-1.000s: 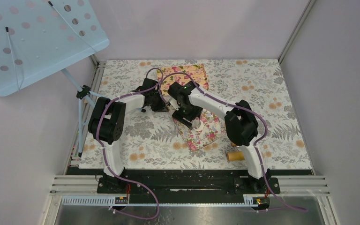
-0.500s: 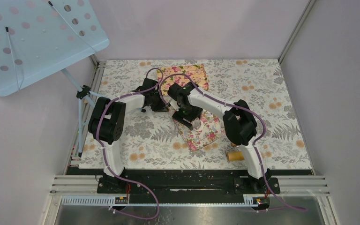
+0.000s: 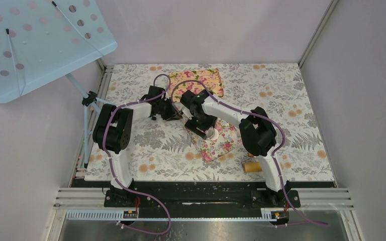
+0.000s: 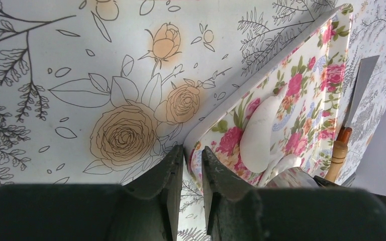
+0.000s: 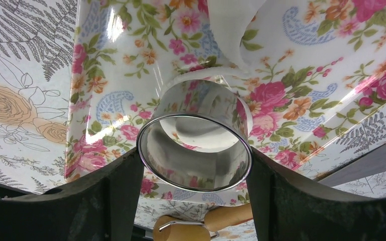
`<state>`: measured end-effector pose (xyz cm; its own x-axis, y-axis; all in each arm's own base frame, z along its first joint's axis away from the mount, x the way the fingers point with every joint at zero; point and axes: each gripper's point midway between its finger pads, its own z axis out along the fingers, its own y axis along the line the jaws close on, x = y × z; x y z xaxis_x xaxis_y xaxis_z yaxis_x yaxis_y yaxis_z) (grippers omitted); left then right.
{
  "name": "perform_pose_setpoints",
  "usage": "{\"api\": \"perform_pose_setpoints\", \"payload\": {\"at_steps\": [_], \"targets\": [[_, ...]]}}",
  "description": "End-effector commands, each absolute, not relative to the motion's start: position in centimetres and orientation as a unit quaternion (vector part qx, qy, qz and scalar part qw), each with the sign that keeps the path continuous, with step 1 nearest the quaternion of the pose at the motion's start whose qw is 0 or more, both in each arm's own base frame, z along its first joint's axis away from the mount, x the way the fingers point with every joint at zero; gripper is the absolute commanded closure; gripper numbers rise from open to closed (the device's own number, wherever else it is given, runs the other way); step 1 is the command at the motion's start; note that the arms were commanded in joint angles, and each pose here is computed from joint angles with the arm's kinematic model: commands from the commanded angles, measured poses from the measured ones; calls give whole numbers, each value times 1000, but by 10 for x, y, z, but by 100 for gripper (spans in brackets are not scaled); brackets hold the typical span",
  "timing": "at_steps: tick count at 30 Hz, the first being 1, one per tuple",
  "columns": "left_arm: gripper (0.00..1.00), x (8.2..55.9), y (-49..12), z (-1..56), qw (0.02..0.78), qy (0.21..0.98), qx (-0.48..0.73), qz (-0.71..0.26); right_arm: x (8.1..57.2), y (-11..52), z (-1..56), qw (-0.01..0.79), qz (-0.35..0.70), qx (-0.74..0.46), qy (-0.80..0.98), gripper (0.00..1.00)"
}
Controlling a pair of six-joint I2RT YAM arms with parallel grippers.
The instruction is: Roll out the dumpling wrappers from the dough
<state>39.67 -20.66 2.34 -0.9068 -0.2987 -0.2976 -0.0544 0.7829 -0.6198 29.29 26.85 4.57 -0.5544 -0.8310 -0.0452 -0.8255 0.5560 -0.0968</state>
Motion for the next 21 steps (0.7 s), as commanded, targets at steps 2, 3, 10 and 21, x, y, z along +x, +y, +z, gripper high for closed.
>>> {"api": "perform_pose_setpoints", "payload": {"at_steps": [2, 3, 10, 21], "targets": [[79, 387, -206, 10, 171, 925, -101, -324, 299, 276, 72, 89, -27, -464, 881, 98], [79, 387, -206, 9, 169, 925, -102, -324, 301, 278, 72, 92, -28, -463, 881, 98], [79, 385, -211, 10, 160, 916, -104, -352, 322, 291, 78, 119, -36, -459, 880, 98], [76, 387, -211, 14, 157, 906, -113, -377, 303, 277, 103, 111, -23, -458, 882, 98]]}}
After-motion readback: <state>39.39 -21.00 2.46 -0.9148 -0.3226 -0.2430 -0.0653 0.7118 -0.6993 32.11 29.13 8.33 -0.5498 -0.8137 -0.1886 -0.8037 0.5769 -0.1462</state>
